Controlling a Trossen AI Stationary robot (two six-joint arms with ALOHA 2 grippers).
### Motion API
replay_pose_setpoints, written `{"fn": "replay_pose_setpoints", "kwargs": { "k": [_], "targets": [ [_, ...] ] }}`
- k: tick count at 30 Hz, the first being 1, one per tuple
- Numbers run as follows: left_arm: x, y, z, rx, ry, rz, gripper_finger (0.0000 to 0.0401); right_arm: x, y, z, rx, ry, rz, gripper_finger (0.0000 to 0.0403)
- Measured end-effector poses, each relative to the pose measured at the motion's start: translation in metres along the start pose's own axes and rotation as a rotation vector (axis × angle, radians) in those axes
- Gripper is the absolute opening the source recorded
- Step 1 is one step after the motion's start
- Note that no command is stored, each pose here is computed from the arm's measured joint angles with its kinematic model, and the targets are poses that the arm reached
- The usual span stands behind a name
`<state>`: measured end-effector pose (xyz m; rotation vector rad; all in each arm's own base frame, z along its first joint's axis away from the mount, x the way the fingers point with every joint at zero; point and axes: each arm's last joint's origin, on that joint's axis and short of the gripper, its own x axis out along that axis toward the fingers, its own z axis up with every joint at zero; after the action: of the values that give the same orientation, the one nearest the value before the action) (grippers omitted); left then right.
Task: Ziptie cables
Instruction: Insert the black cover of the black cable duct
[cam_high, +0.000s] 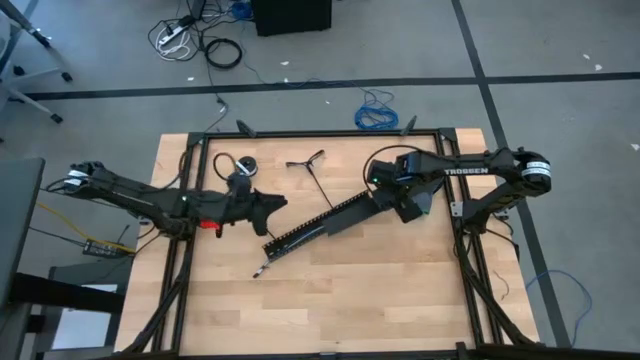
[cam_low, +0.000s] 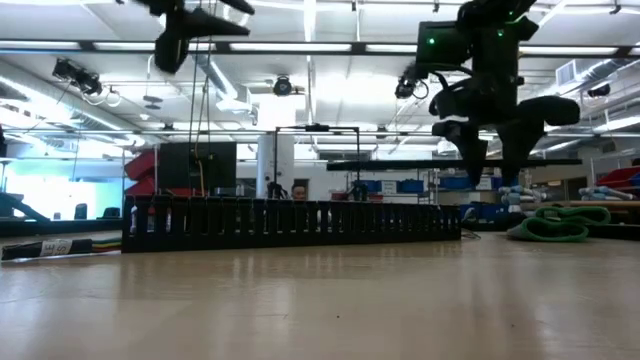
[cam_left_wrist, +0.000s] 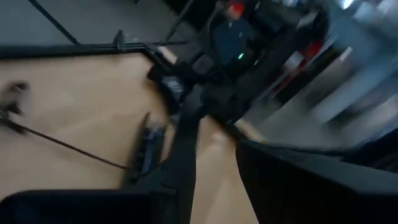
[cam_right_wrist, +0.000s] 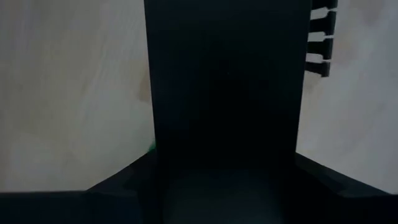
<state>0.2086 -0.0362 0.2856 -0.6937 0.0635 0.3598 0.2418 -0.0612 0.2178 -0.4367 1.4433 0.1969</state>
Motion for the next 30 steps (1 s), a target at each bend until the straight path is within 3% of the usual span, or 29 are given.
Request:
{"fn": "replay_pose_setpoints", "kwargs": {
  "k": [4,7,12,18,23,30],
  "targets": [
    [0.007,-0.023,0.018,0.222,0.060,0.056,0.0108,-0.004,-0.003,0.005,-0.045,-0.036,-0.052,0.0216],
    [0.018,-0.030,0.014,0.368,0.123,0.077,0.0108,-0.003,-0.008,0.010,-0.063,-0.070,-0.105,0.0215],
    [0.031,-0.021,0.001,0.304,0.224,0.154,0.0108,-0.007,-0.009,0.006,-0.034,-0.038,-0.145,0.0221],
    [0.029,-0.005,-0.021,0.249,0.455,0.270,0.0108,-0.019,-0.018,-0.006,0.043,-0.055,-0.213,0.0221],
    [0.041,-0.005,-0.038,0.279,0.536,0.258,0.0108,-0.024,-0.025,-0.015,0.098,-0.077,-0.231,0.0217],
    [0.062,0.008,-0.070,0.355,0.672,0.323,0.0108,-0.025,-0.028,-0.017,0.127,-0.086,-0.229,0.0233]
  ]
}}
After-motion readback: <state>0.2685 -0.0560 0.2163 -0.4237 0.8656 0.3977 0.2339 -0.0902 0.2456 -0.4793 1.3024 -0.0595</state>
